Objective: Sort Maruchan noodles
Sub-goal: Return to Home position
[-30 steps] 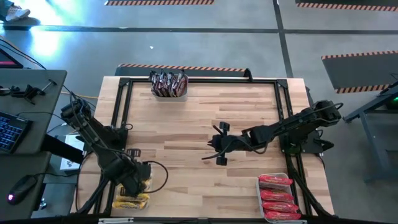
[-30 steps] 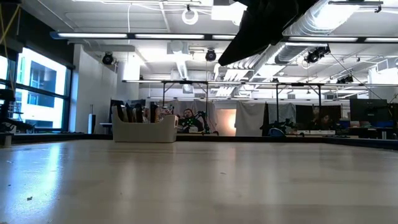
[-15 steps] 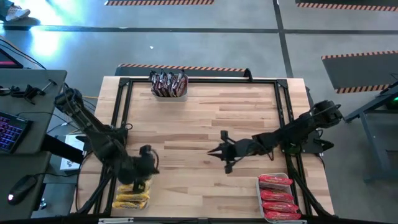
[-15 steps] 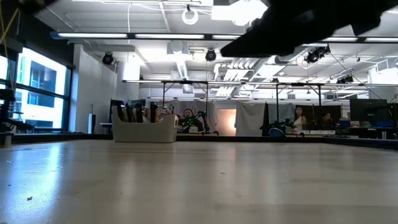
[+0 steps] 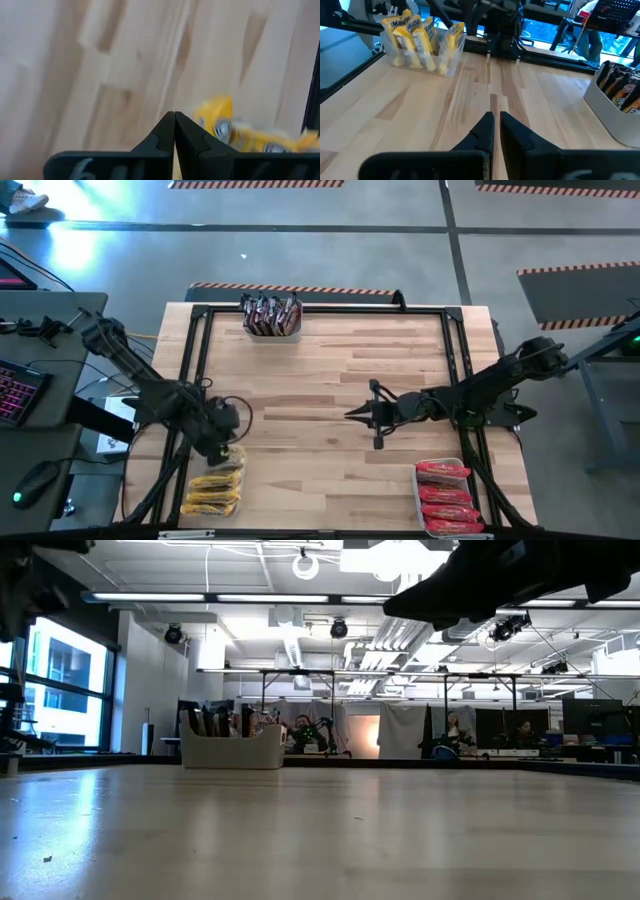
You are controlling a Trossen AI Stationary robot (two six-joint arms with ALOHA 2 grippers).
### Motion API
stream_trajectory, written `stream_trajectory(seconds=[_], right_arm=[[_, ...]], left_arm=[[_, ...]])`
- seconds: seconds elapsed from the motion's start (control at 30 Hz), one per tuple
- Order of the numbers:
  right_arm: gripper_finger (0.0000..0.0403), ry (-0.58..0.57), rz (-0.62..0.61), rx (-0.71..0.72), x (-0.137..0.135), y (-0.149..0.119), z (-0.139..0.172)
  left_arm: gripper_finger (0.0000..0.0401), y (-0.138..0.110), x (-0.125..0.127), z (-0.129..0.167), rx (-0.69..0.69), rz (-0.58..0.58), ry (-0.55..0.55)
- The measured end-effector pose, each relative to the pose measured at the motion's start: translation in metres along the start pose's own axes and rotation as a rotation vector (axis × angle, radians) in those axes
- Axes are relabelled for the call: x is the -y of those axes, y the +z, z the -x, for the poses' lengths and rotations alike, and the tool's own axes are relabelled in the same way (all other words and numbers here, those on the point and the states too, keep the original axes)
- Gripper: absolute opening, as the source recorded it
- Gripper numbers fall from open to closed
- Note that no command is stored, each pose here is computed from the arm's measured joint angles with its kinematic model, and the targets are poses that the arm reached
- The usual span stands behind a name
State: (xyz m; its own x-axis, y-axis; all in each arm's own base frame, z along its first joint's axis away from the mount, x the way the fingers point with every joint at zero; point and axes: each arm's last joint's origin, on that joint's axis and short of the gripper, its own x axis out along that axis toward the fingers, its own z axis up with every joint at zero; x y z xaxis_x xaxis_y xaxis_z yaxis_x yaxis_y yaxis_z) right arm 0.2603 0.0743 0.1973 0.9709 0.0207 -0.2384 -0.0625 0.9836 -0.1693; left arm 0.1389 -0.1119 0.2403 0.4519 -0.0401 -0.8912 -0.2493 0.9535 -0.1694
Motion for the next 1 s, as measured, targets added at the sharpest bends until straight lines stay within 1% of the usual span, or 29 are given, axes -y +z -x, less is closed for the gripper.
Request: stream_trajectory(seconds=[0.27,0.37,0.47,0.6,0.73,0.8,0.87,0.93,1.0], right_arm=[[0.0011,0.002,0.004,-0.015,0.0,-0.001,0.0],[0.0011,0.002,0.005,-0.019,0.0,-0.002,0.0],[0.0011,0.002,0.005,-0.019,0.0,-0.002,0.0],[0.0011,0.002,0.005,-0.02,0.0,-0.002,0.0],[0.0011,0.004,0.001,-0.022,-0.001,-0.002,0.0],[0.0011,0.005,-0.008,-0.026,-0.003,-0.002,0.001],[0.001,-0.001,0.022,-0.041,-0.008,-0.003,0.002],[0.0004,-0.013,0.06,-0.056,-0.012,-0.005,0.004],[0.0001,-0.002,0.075,-0.07,-0.014,-0.005,0.005]], left_arm=[[0.0,-0.016,0.021,-0.026,-0.25,-0.009,0.004],[0.0,-0.022,0.027,-0.029,-0.283,-0.021,-0.005],[0.0,-0.024,0.032,-0.025,-0.284,-0.016,-0.02],[0.0,-0.02,0.038,-0.013,-0.212,-0.012,-0.052],[0.0,-0.014,0.05,-0.007,-0.053,-0.034,-0.125],[0.0,-0.012,0.056,-0.009,0.062,-0.071,-0.168],[0.0,-0.011,0.059,-0.014,0.16,-0.12,-0.195],[0.0,-0.01,0.055,-0.019,0.229,-0.143,-0.229],[0.0,-0.007,0.048,-0.025,0.292,-0.136,-0.271]])
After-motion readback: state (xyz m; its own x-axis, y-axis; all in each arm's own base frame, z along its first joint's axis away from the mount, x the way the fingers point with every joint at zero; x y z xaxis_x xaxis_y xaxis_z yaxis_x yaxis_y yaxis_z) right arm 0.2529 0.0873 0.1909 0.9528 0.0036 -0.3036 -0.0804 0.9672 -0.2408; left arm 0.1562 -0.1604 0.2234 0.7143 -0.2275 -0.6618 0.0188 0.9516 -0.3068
